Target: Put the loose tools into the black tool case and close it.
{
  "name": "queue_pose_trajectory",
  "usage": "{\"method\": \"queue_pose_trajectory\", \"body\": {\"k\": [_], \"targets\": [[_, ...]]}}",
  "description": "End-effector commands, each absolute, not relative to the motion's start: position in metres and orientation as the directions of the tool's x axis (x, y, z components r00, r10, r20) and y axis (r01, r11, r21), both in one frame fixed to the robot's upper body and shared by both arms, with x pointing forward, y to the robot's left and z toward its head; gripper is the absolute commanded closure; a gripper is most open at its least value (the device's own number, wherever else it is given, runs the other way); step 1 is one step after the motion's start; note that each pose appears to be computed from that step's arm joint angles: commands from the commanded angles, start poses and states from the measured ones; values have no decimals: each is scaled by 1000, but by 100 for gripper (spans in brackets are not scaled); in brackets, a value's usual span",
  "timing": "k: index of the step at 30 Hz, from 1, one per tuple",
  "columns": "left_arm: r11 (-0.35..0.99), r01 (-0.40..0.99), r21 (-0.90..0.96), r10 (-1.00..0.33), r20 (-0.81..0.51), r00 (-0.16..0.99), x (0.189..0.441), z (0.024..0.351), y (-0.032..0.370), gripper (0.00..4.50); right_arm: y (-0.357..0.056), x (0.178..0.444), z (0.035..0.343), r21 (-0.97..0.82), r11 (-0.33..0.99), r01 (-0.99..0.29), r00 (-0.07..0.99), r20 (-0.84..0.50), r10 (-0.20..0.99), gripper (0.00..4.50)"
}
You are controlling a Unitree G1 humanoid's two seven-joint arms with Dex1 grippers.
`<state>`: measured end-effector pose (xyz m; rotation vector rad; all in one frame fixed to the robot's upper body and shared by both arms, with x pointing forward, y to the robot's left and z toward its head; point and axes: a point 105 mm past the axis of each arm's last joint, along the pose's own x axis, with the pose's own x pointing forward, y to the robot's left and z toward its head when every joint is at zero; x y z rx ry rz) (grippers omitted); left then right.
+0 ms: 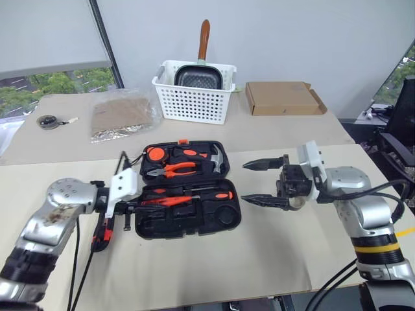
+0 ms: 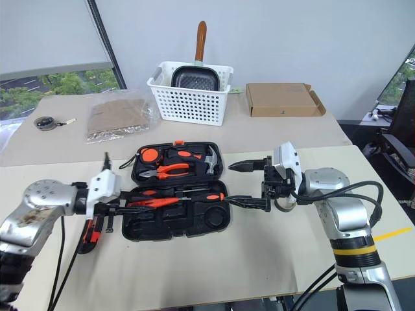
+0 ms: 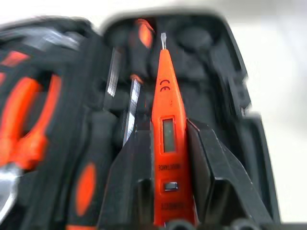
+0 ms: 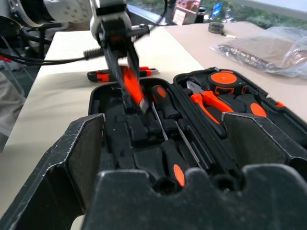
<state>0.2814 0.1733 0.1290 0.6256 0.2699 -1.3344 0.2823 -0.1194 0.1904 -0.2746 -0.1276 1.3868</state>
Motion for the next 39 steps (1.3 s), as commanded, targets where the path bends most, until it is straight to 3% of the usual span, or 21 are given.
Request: {"method": "queue_pose_trajectory", "body": {"k": [1,14,31,33,35,39], "targets": [[88,950,301,-764,-591,258,293,129,182,399,-121,277,204,-311,178,-934,201,-41,979,0],[33,972,232,-723,-666,183,283,103,174,399,-123,277,199,-315,184,-931,209,-47,977,0],[23,962,273,-676,-704,216,296,89,163,399,-122,276,195,-319,172,-932,198,-50,979,0],[25,963,269,-686,-696,212,295,90,164,298,-122,275,194,-317,171,-933,197,-50,979,0],[49,959,278,-703,-672,231,296,94,163,254,-122,275,193,-314,170,-934,196,-51,979,0],[129,926,355,-748,-578,326,307,116,163,104,-121,276,192,-310,166,-936,191,-53,980,0]]}}
